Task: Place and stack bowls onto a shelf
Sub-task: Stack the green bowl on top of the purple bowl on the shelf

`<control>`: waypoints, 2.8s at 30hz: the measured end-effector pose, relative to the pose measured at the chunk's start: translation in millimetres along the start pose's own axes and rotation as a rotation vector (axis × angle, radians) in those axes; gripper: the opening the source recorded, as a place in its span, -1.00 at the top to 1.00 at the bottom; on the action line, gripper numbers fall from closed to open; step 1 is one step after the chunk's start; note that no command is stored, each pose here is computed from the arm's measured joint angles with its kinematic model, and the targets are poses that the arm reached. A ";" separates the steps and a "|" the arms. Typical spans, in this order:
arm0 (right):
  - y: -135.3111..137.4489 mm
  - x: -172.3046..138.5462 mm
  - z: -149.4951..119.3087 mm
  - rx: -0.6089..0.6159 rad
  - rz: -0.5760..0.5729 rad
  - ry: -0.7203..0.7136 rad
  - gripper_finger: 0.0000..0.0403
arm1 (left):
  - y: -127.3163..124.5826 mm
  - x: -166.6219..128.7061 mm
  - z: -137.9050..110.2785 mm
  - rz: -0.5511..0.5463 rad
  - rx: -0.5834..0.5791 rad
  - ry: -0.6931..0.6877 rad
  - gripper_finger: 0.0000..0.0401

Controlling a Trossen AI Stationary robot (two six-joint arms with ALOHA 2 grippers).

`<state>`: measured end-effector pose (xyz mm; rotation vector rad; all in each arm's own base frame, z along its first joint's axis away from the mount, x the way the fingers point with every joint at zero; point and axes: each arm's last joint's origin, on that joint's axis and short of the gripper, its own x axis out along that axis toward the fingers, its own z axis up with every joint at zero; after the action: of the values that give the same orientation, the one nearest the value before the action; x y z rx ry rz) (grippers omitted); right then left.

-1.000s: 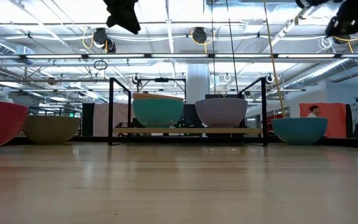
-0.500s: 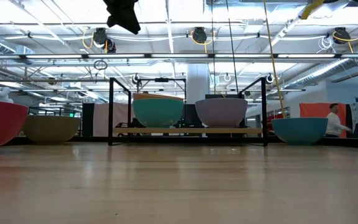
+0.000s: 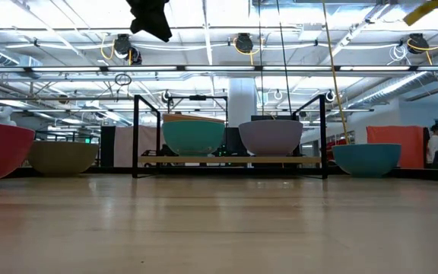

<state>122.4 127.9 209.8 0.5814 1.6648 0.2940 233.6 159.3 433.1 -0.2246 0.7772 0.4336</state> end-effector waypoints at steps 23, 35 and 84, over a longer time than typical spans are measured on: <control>-44.8 62.0 0.1 0.196 0.127 -0.031 0.45 | -0.2 0.0 -2.8 -0.002 -0.036 0.029 0.44; -47.6 65.2 4.0 0.258 0.216 -0.044 0.99 | -0.2 0.0 -2.7 -0.002 -0.053 0.028 0.44; -108.4 -287.3 115.4 0.201 -0.447 -0.840 1.00 | 2.8 -0.2 -2.6 0.104 -0.060 0.030 0.44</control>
<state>237.2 -130.1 376.7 0.3799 0.9602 -0.4085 230.5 160.8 431.3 -0.2477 0.8080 0.5537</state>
